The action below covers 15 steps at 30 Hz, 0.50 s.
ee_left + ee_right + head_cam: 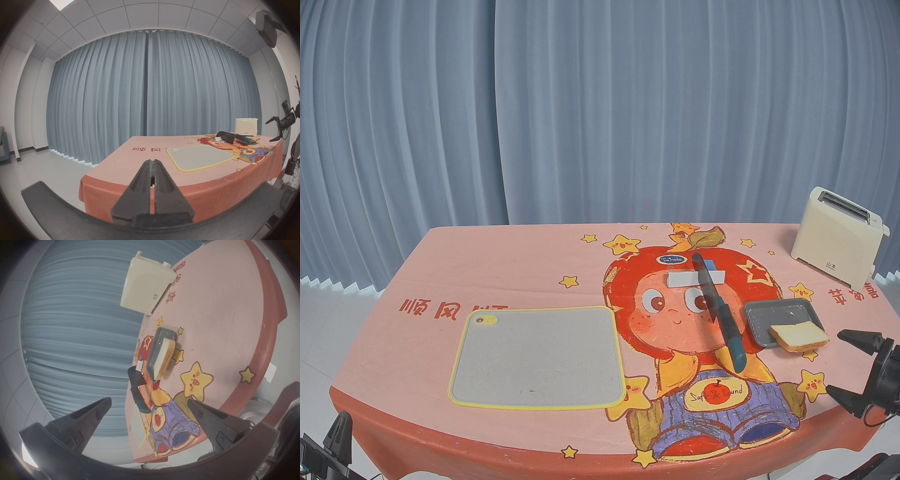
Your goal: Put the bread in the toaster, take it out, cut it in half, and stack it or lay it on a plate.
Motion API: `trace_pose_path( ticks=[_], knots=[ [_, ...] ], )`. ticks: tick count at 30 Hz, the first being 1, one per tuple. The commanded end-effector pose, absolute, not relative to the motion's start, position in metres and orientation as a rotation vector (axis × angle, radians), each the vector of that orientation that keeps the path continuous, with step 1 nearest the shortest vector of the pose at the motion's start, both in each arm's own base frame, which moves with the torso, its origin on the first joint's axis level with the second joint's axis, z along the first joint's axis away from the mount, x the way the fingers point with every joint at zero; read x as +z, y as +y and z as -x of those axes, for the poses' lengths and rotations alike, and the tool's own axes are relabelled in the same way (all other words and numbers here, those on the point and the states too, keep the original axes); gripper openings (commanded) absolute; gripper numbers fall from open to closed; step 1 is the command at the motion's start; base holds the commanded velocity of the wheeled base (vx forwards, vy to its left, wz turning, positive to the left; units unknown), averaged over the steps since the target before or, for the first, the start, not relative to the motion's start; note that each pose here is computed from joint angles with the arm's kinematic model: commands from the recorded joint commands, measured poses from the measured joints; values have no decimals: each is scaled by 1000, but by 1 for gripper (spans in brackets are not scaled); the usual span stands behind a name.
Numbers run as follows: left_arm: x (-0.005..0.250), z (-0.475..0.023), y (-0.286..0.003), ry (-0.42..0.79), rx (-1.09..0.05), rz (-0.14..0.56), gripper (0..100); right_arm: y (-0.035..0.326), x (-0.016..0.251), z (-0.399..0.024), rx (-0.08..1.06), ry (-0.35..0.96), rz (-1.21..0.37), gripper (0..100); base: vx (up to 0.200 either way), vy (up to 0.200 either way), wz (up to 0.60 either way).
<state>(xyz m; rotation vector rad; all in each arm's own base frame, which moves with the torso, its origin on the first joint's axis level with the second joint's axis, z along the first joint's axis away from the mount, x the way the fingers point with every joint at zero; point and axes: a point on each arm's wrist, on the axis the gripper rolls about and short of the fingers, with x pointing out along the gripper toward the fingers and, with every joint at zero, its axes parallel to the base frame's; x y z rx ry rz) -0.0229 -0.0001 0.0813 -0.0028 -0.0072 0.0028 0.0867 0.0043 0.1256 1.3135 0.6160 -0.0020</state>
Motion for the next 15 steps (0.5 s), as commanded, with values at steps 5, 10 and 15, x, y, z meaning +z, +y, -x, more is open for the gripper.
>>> trace_pose_path(
  ticks=[5,10,15],
  knots=[
    [76,23,0,-6,3,3,0,2,121,-118,-90,721,-1332,100,0,0,0],
    [76,23,0,-6,3,3,0,-1,123,-129,-103,711,-1339,100,0,0,0],
    [76,23,0,-6,3,3,0,-5,118,-139,-133,709,-1351,100,0,0,0]
  ],
)
